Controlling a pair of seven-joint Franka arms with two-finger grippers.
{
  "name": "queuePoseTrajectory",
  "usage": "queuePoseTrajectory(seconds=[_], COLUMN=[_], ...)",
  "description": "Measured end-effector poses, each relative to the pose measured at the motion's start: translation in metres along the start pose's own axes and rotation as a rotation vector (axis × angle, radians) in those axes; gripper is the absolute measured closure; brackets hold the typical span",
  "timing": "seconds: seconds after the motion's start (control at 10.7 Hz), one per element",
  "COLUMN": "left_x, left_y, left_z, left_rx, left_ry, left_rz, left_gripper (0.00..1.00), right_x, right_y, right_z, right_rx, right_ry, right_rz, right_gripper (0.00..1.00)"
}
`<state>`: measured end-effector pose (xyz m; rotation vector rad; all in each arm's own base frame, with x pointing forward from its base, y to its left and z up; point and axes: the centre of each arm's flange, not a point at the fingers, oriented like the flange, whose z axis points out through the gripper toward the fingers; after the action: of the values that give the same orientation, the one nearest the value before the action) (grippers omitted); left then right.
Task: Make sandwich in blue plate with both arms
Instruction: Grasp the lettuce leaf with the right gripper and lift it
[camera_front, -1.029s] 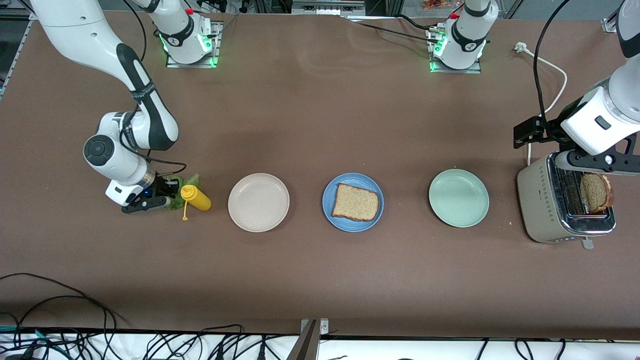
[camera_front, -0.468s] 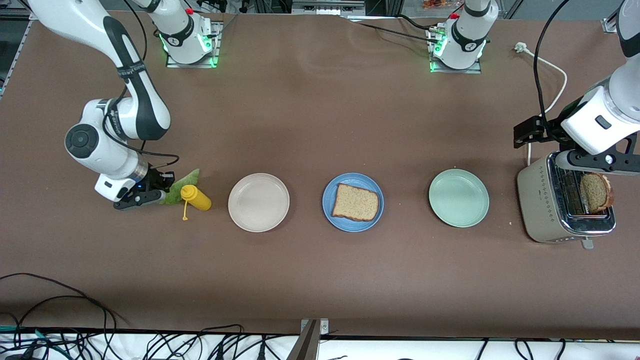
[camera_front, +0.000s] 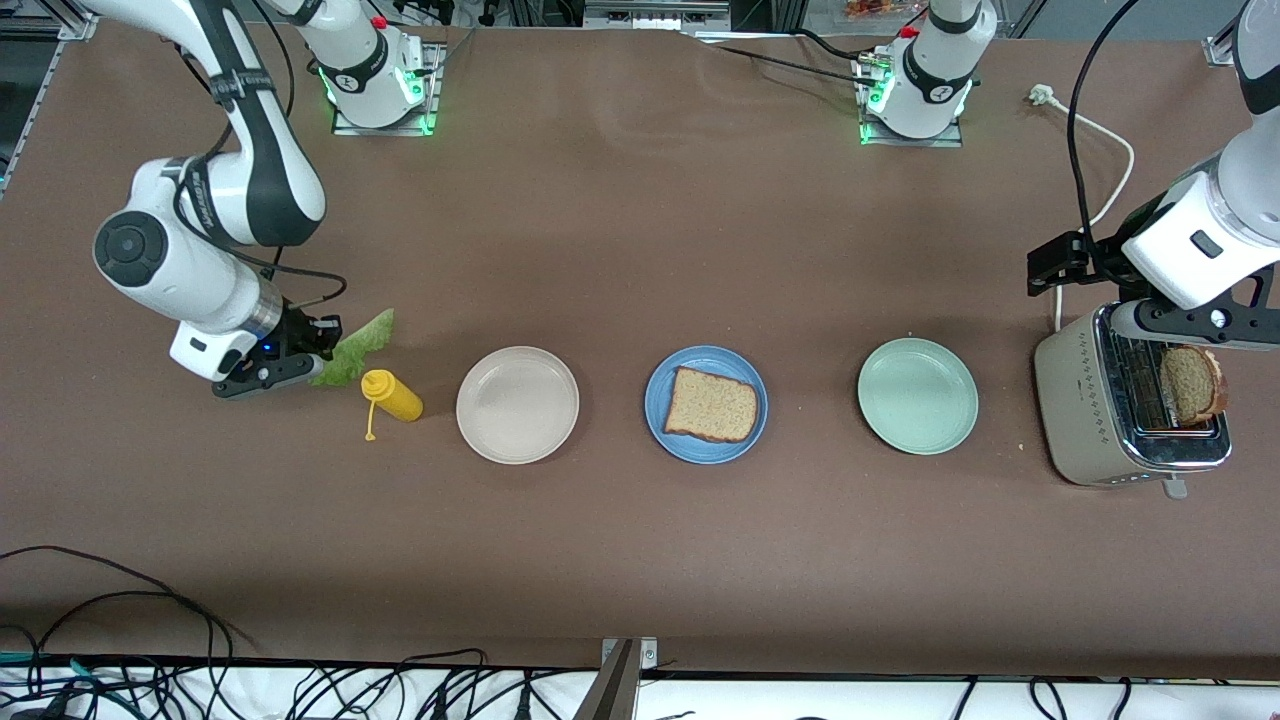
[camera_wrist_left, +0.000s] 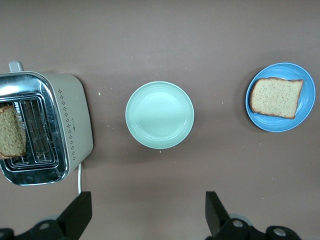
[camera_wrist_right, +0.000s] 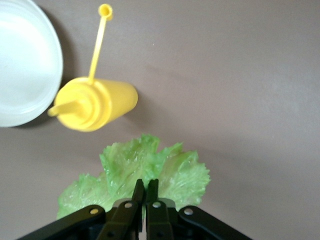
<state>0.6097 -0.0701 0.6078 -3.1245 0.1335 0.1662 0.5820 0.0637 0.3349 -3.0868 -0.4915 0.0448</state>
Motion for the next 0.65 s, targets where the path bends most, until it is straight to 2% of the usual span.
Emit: queuePoseTrajectory(seconds=[0.65], left_x=[0.000], left_y=[0.000], left_z=[0.000], left_rx=[0.000], left_ry=[-0.001], left_rz=[0.000], left_gripper=[0.00], right_x=[-0.020], right_y=[-0.020], right_z=[-0.088], right_rx=[0.028], right_ry=[-0.062], right_rz=[-0.023], right_gripper=[0.96])
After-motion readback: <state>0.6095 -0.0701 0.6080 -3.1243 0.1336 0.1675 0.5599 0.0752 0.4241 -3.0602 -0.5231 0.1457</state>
